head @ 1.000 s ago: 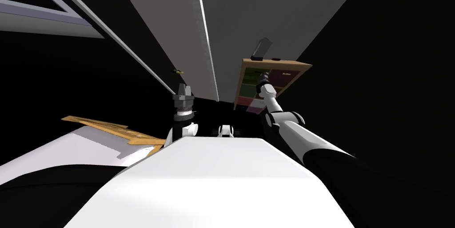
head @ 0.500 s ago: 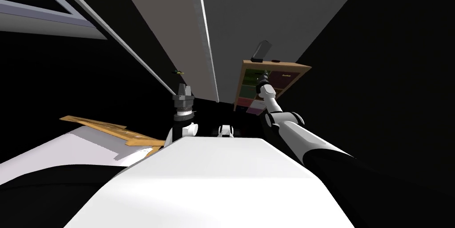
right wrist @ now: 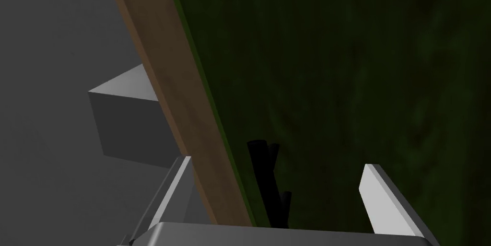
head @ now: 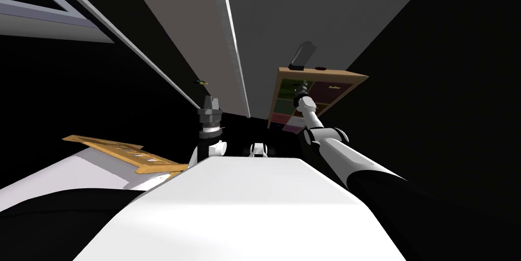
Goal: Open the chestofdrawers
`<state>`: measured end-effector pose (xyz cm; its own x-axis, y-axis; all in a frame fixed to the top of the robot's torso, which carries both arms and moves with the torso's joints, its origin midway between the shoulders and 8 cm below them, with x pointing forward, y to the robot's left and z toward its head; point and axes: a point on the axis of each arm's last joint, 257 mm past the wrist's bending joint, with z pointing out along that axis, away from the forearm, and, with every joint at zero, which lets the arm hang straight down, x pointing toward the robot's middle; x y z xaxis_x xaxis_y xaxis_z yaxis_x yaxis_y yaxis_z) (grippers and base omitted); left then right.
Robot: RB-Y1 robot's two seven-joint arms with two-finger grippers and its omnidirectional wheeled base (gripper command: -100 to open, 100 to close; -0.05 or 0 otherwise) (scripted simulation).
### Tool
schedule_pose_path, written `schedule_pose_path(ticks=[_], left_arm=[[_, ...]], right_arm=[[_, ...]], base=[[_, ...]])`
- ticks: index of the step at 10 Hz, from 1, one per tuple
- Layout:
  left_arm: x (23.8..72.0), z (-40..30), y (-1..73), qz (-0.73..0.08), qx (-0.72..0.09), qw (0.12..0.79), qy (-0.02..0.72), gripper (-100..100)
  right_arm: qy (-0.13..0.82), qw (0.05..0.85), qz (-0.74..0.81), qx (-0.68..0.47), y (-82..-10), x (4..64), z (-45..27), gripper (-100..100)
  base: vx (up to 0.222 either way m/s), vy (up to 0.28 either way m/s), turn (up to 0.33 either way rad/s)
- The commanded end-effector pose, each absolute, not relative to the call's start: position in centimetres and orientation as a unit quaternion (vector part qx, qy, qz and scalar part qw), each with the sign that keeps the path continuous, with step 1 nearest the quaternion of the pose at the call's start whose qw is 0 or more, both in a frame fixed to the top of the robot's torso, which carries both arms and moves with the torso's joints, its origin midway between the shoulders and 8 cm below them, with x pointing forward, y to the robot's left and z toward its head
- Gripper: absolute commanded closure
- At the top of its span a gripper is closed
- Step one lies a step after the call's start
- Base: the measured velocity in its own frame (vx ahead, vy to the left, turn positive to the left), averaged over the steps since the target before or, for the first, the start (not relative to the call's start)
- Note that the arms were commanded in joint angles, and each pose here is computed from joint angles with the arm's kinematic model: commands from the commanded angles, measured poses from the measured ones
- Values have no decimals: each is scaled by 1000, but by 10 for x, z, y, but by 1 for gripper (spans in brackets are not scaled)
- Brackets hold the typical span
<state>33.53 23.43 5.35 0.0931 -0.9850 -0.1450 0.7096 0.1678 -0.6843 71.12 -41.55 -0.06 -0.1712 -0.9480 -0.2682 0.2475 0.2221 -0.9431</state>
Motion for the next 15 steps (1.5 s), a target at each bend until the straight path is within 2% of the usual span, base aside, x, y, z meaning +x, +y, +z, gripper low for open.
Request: schedule_pose_path(ticks=[1, 8, 9, 15], left_arm=[[335, 54, 234, -603, -230, 703, 300, 0], [335, 54, 234, -603, -229, 703, 300, 0], [335, 54, 234, -603, -229, 703, 300, 0], [335, 54, 234, -603, -230, 703, 300, 0]], right_arm=[[546, 560, -534, -321, -415, 712, 0, 100], [547, 562, -527, -329, -410, 714, -3, 100], [545, 562, -529, -329, -418, 718, 10, -100], [545, 560, -530, -327, -451, 727, 50, -100]], base=[[-75, 22, -35], [-170, 42, -26], [-90, 53, 0], [-3, 46, 10]])
